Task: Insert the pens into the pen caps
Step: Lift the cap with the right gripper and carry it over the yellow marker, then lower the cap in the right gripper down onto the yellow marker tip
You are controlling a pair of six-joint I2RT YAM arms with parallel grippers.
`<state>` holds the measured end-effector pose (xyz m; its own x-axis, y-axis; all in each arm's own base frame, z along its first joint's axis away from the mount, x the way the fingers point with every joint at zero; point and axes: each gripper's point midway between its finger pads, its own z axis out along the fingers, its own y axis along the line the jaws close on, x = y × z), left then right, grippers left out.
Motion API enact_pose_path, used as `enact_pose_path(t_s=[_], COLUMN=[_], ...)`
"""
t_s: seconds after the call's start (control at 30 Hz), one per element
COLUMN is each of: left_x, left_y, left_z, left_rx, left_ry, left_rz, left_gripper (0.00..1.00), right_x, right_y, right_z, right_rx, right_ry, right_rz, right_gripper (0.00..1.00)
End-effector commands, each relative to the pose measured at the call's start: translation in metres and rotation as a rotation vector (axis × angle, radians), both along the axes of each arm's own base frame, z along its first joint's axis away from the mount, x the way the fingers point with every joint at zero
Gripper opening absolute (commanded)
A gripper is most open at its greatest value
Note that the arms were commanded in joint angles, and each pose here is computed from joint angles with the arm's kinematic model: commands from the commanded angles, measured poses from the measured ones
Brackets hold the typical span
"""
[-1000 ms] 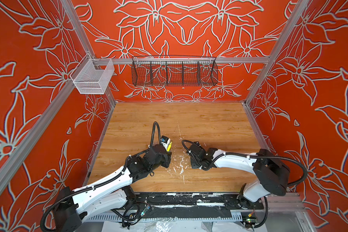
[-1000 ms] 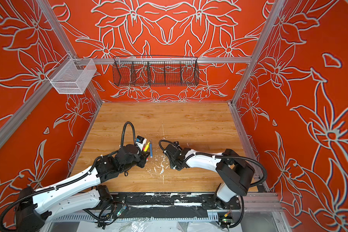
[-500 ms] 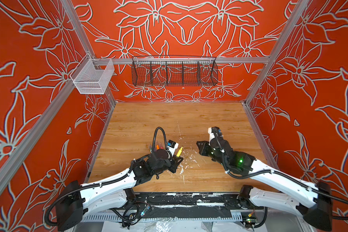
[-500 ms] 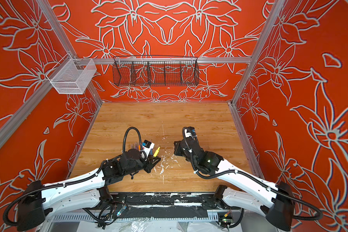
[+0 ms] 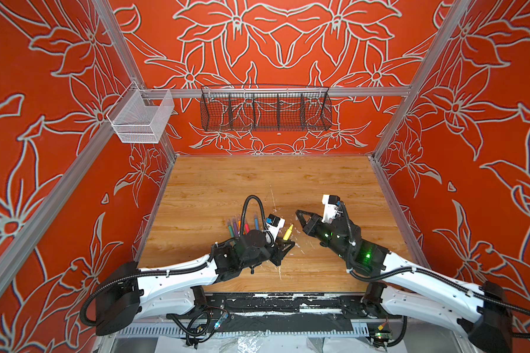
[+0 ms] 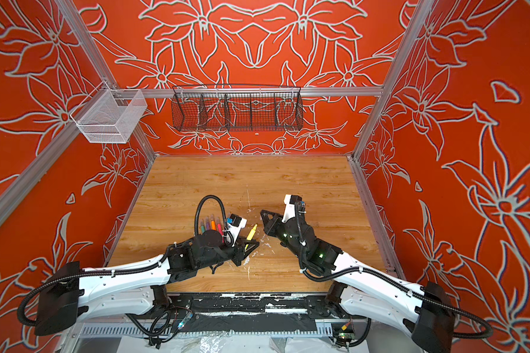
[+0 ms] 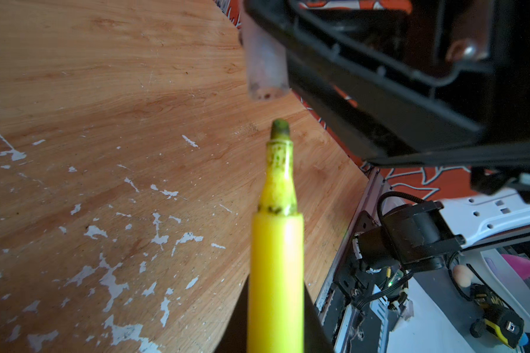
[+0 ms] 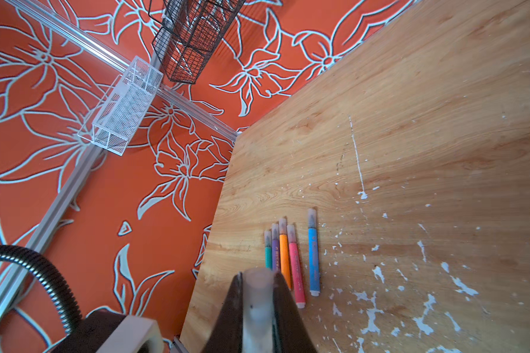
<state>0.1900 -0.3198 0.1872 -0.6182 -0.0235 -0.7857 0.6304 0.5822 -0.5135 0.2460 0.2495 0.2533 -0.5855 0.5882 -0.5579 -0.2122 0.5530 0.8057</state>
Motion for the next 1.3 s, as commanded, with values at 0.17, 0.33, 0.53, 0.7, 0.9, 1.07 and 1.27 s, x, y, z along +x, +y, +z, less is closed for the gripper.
enact_pose_path(t_s=[0.17, 0.33, 0.53, 0.7, 0.9, 1.07, 1.27], left_x=[0.004, 0.007, 0.009, 0.010, 0.009, 0.008, 0.009], left_y=[-0.005, -0.004, 0.000, 0.003, 0.003, 0.005, 0.005], left_z=[0.016, 0.013, 0.011, 0.011, 0.011, 0.012, 0.014], left_rx=[-0.049, -0.042, -0.035, -0.030, -0.033, -0.040, -0.042], left_ry=[-0.019, -0.019, -0.022, -0.031, -0.030, -0.032, -0.031], left_rz=[0.023, 0.038, 0.061, 0.072, 0.063, 0.067, 0.071], left_gripper=[0.00, 0.00, 0.00, 0.00, 0.00, 0.00, 0.00], right_x=[-0.003, -0.007, -0.009, -0.010, -0.009, -0.008, -0.012], right_y=[0.013, 0.017, 0.011, 0.010, 0.011, 0.011, 0.017], right_z=[0.018, 0.013, 0.008, 0.008, 0.010, 0.006, 0.006], right_rx=[0.097, 0.096, 0.076, 0.067, 0.046, 0.037, 0.031], right_ry=[-0.036, -0.029, -0.035, -0.040, -0.054, -0.050, -0.067], right_rz=[0.032, 0.047, 0.029, 0.029, 0.025, 0.019, 0.053], right_gripper=[0.00, 0.00, 0.00, 0.00, 0.00, 0.00, 0.00])
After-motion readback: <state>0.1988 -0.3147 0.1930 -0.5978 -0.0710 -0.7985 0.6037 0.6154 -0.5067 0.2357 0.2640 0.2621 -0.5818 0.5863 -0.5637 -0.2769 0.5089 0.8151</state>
